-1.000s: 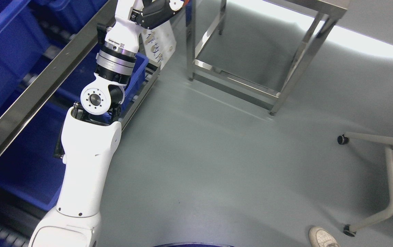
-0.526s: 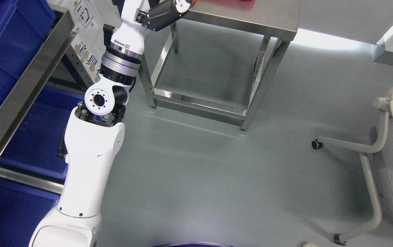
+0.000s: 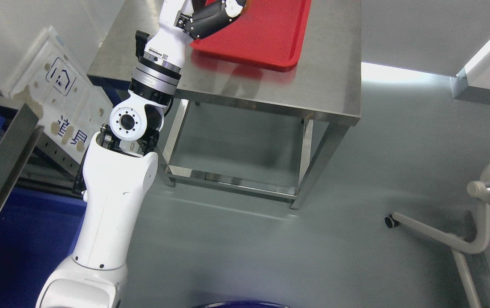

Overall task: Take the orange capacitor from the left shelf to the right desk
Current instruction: 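Lower the capacitor over the red tray and open the left hand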

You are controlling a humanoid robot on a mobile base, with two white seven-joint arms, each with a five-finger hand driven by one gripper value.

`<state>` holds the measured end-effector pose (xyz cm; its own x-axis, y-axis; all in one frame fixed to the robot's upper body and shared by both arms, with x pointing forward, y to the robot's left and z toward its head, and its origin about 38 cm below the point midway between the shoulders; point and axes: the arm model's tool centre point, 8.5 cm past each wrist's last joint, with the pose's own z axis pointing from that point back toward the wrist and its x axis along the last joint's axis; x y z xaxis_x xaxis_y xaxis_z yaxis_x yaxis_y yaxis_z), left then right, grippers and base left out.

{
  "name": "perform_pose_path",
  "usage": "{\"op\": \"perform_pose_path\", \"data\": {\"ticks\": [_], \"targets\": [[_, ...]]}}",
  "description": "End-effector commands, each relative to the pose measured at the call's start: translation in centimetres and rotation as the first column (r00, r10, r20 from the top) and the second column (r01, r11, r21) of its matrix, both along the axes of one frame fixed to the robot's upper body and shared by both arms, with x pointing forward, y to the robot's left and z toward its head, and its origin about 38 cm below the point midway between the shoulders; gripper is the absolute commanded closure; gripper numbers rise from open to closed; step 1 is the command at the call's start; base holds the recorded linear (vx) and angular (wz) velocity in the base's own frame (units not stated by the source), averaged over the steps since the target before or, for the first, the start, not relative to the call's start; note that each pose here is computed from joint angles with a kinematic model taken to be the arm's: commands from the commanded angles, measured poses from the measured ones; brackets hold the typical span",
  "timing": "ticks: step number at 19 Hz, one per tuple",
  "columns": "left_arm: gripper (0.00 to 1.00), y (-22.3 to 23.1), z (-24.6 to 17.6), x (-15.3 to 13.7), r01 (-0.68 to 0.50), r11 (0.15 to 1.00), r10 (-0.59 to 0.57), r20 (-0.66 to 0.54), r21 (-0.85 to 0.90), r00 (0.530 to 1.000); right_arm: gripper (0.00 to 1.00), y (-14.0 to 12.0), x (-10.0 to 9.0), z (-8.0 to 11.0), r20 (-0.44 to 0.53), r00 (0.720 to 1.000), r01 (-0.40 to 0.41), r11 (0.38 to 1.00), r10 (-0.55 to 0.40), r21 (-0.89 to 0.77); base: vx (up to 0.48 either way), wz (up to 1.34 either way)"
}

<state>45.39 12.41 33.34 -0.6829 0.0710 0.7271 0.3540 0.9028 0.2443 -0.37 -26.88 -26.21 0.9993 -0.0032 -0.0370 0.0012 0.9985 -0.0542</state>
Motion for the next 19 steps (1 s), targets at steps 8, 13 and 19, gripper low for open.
{"op": "perform_pose_path", "data": {"ticks": [8, 13, 19], "targets": [[0.93, 0.0, -8.9, 2.2, -0.046, 0.986, 0.092, -0.286, 0.161, 0.954, 0.0, -1.1, 0.3, 0.0, 0.021, 1.0, 0.009, 1.0, -0.008, -0.018, 0.37, -0.04], [0.85, 0.2, -10.0, 2.4, -0.055, 0.983, 0.108, -0.309, 0.176, 0.945, 0.0, -1.1, 0.3, 0.0, 0.021, 1.0, 0.009, 1.0, -0.008, -0.018, 0.154, -0.06], [0.32, 0.2, -8.4, 2.8, -0.059, 0.983, 0.106, -0.279, 0.171, 0.954, 0.0, -1.1, 0.3, 0.0, 0.021, 1.0, 0.009, 1.0, -0.008, -0.018, 0.051, -0.02]]}}
